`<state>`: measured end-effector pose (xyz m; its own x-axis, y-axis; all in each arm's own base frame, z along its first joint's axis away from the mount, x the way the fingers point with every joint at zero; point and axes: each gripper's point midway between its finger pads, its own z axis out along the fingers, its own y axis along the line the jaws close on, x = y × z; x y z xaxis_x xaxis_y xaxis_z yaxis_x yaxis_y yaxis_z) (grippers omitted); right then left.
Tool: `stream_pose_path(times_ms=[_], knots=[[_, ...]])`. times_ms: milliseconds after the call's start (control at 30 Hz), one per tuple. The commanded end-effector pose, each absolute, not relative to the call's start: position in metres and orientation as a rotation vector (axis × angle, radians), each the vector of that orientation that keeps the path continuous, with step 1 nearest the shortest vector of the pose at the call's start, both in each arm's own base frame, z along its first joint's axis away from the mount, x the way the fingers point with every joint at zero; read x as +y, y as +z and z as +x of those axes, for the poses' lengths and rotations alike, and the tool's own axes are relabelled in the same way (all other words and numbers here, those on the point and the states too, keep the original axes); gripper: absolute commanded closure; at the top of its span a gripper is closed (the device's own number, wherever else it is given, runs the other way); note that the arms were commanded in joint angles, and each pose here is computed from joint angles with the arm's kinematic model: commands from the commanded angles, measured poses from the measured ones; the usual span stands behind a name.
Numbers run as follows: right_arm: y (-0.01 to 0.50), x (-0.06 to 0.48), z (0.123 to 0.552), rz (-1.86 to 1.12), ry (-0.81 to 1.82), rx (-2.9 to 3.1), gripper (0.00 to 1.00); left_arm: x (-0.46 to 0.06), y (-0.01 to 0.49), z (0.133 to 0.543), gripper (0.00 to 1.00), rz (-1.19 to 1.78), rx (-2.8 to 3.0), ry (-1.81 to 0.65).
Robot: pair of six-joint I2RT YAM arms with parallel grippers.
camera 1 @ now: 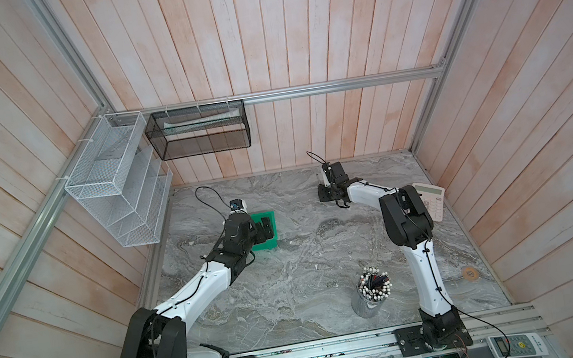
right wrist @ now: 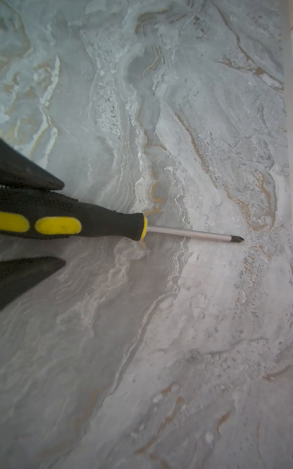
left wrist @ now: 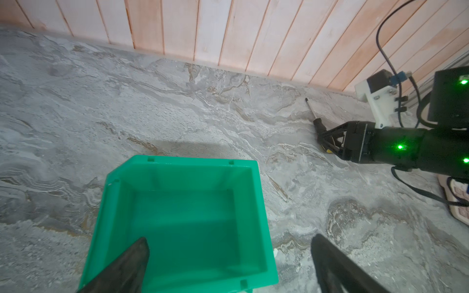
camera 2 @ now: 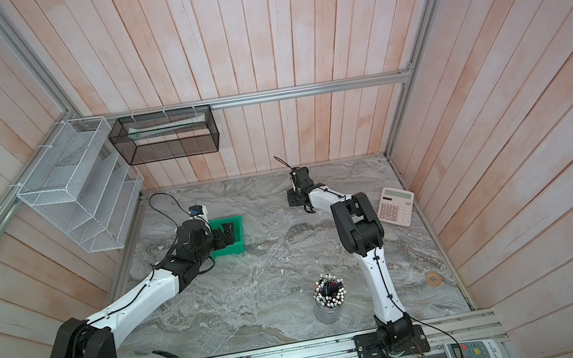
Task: Put the screwdriver in the bin
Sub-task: Move the bin to the top-center of the table.
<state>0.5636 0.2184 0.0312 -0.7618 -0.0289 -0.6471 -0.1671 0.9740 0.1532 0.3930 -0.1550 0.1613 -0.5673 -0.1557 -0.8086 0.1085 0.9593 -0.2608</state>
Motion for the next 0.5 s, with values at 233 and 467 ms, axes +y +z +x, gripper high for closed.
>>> stream_pose_path(times_ms=[233,467], knots=[[0.08,0.2,0.523,-0.114,0.228,2.361,0.91,-0.184,0.131,0.411,0.0,0.125,2.299,-0.353],[0.102,0.17,0.445,-0.04,0.297,2.314,0.92,-0.204,0.112,0.419,0.0,0.18,2.4,-0.35]])
